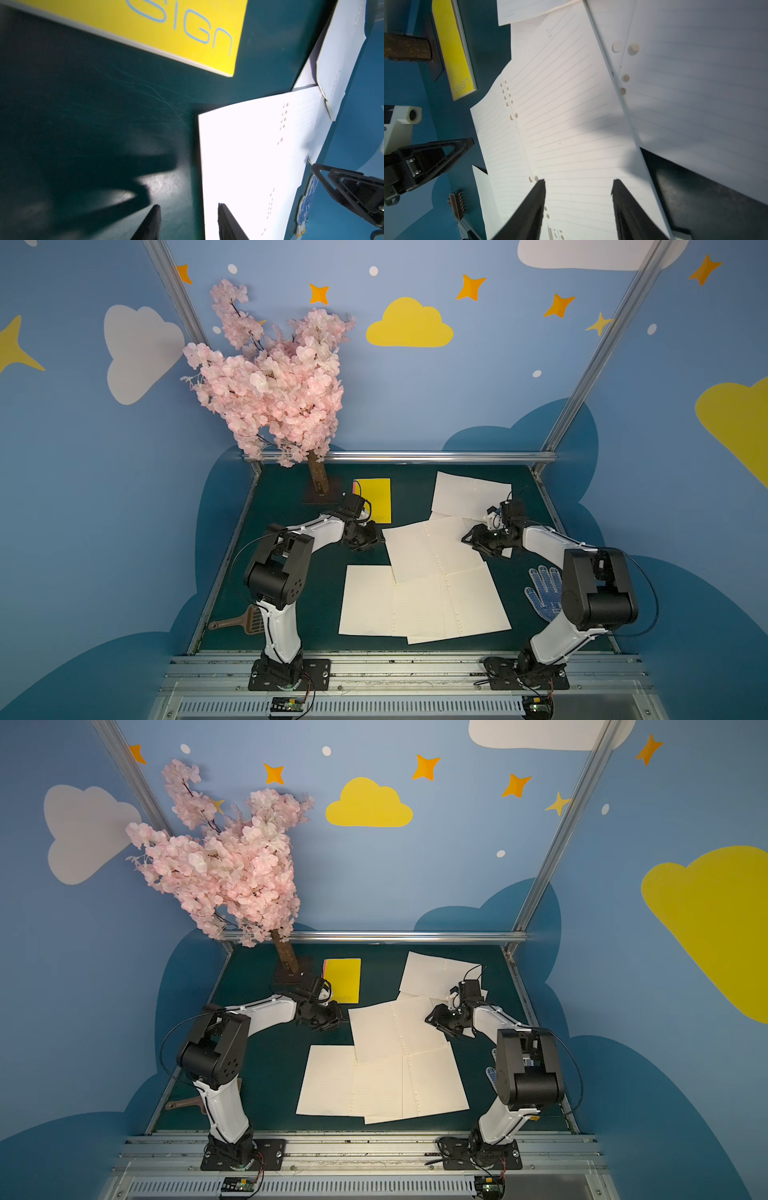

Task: Close the notebook
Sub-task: Close the notebook at the center of the board.

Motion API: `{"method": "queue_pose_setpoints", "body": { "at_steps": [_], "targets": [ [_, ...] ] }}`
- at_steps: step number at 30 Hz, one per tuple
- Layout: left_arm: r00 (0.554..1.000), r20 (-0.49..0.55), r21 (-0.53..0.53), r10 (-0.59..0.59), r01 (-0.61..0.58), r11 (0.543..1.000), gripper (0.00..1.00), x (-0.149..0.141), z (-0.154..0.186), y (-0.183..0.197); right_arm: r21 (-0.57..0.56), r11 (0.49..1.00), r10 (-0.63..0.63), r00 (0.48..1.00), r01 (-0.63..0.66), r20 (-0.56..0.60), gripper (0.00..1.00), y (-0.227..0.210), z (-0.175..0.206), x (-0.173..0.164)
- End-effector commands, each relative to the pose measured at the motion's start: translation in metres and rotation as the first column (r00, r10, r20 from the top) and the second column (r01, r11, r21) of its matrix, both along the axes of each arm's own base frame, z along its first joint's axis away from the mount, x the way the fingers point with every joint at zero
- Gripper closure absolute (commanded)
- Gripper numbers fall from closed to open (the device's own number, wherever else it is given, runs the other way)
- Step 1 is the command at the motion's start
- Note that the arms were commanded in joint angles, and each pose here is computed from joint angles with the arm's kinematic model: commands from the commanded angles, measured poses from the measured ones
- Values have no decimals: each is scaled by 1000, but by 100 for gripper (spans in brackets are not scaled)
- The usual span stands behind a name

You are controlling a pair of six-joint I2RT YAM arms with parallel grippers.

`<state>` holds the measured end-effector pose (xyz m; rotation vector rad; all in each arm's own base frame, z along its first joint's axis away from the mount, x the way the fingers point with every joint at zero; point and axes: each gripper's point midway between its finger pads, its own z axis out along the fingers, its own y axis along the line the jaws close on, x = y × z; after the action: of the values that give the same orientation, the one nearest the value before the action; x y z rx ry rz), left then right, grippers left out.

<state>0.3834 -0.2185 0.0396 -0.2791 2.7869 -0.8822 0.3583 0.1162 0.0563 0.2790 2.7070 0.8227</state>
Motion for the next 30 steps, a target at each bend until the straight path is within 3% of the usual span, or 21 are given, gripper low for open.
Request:
{"method": "queue_pose_setpoints", "body": {
  "at_steps": [1, 30],
  "targets": [
    [1000, 11, -43, -2, 2, 999, 53, -1, 8, -7, -18, 1000, 2, 1000, -2, -14, 45, -5, -2, -2],
    [998, -44, -83, -45, 41, 996, 53, -9, -13, -32, 1, 1000, -12, 1000, 12, -29, 44, -9, -9, -1]
  ]
}}
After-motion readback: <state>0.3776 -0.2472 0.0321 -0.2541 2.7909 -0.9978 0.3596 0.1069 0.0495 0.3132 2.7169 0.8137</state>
